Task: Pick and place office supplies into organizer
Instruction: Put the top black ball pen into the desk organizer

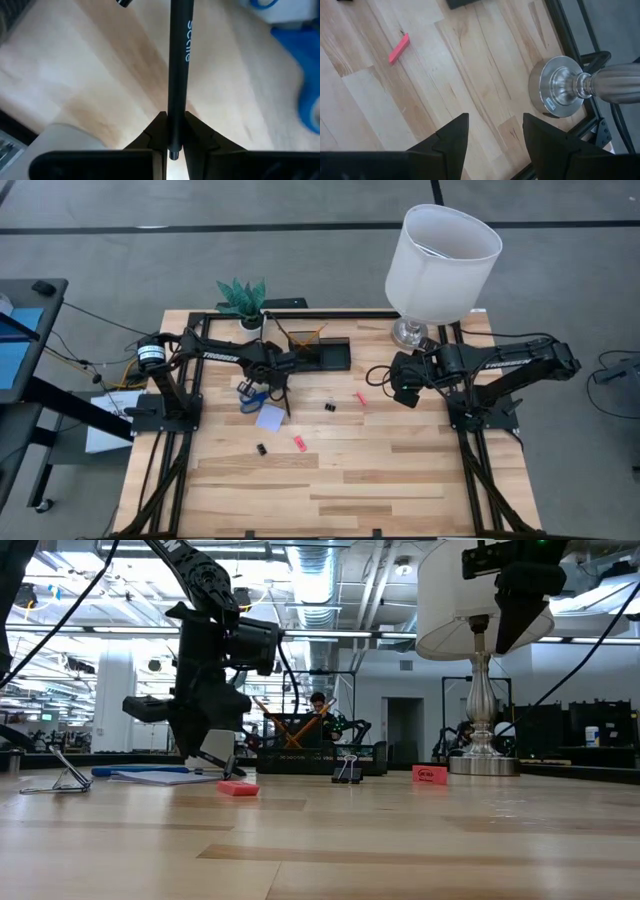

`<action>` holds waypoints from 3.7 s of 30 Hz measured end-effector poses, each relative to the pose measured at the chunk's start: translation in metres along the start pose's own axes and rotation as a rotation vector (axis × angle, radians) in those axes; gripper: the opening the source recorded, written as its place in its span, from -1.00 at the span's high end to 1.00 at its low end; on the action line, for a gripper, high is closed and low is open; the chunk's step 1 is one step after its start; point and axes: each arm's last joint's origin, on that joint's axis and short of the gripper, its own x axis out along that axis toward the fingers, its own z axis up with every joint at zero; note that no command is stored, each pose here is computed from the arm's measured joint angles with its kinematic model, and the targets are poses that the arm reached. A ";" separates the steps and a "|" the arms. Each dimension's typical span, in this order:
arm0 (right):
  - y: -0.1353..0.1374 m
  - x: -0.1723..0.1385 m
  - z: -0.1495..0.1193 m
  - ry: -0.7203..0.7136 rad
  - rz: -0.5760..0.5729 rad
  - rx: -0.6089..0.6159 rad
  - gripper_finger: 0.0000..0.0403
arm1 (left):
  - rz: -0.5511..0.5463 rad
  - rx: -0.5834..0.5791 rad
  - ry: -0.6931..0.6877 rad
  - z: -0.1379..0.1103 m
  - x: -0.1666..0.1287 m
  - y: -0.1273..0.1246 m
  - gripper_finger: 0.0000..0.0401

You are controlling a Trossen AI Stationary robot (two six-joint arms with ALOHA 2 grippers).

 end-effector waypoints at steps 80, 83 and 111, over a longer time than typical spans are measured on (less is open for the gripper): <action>0.010 -0.006 -0.004 -0.019 0.017 -0.058 0.12 | 0.501 0.213 0.474 0.031 -0.070 0.078 0.90; 0.013 -0.007 -0.005 -0.027 0.022 -0.070 0.12 | 0.526 0.193 0.466 0.033 -0.070 0.080 0.90; 0.015 -0.008 -0.007 -0.028 0.023 -0.075 0.12 | 0.605 0.120 0.433 0.021 -0.119 0.076 0.90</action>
